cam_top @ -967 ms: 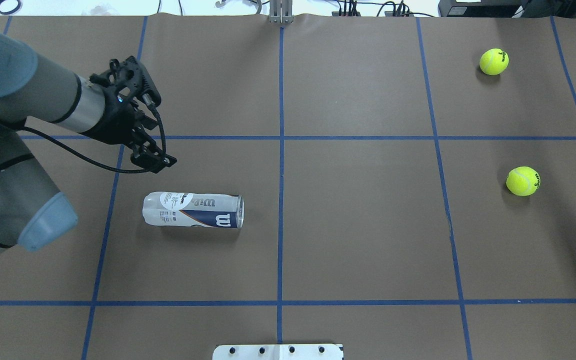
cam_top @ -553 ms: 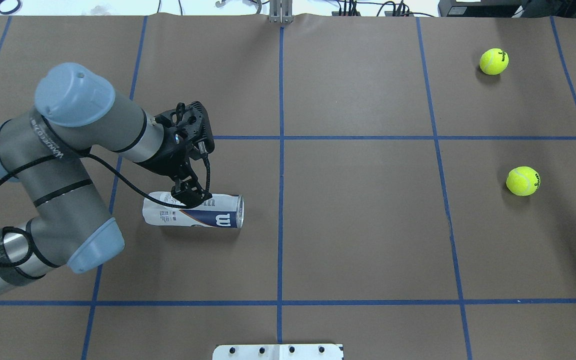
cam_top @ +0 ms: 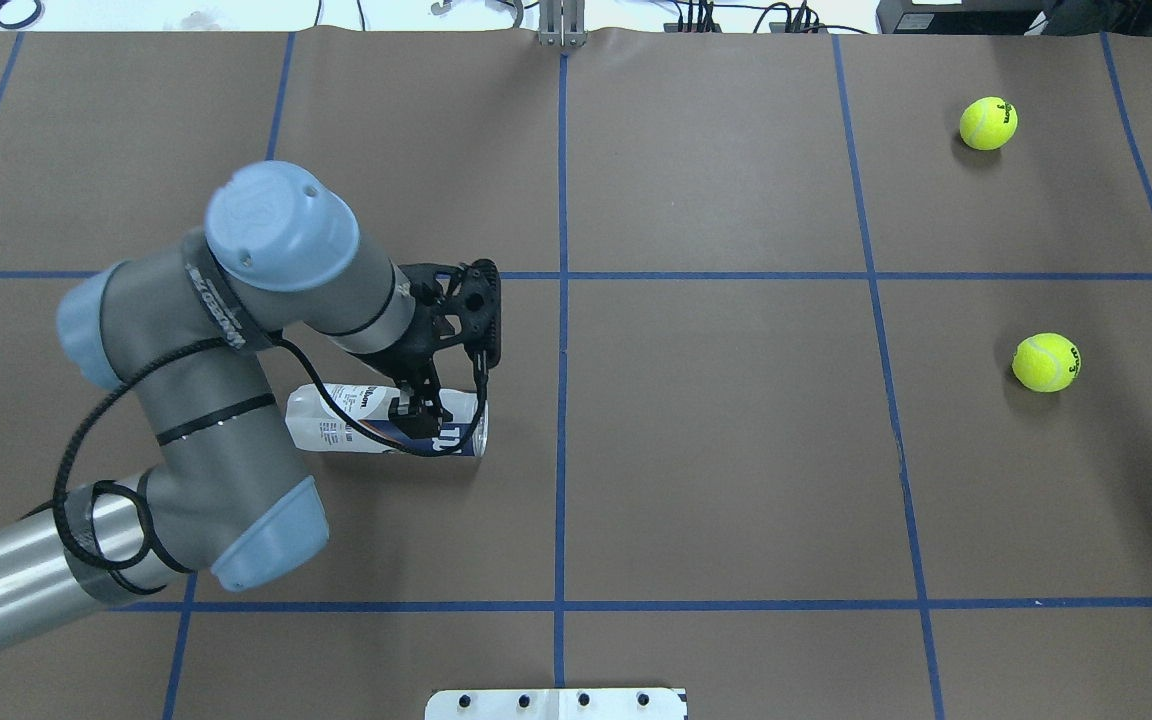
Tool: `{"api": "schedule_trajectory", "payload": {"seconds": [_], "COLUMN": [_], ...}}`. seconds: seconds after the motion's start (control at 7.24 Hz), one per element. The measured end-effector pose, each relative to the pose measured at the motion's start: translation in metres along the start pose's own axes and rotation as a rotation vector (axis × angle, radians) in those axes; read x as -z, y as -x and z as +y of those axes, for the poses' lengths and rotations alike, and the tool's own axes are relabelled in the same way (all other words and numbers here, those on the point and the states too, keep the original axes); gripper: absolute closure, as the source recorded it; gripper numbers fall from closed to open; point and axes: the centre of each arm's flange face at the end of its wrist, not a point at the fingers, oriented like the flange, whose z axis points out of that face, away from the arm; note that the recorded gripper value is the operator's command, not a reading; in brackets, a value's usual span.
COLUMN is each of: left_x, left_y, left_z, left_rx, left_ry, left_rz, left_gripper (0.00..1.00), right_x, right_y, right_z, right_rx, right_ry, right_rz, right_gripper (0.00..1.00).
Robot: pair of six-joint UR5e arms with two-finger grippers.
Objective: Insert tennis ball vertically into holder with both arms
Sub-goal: 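Close the left gripper around the can's body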
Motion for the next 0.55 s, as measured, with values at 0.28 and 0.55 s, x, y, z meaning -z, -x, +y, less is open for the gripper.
{"api": "schedule_trajectory", "payload": {"seconds": [0.28, 0.55], "left_x": [-0.021, -0.035], "left_y": [-0.017, -0.013], "left_z": [-0.013, -0.036], "left_rx": [-0.051, -0.061], "left_ry": [0.043, 0.06], "left_rz": [0.0, -0.003], "left_gripper": [0.0, 0.0], "right_x": [0.001, 0.002], "right_y": [-0.001, -0.003], "right_z": [0.014, 0.022], "right_rx": [-0.004, -0.005], "right_ry": [0.003, 0.003], "right_rz": [-0.005, -0.005], "right_gripper": [0.01, 0.01]}}
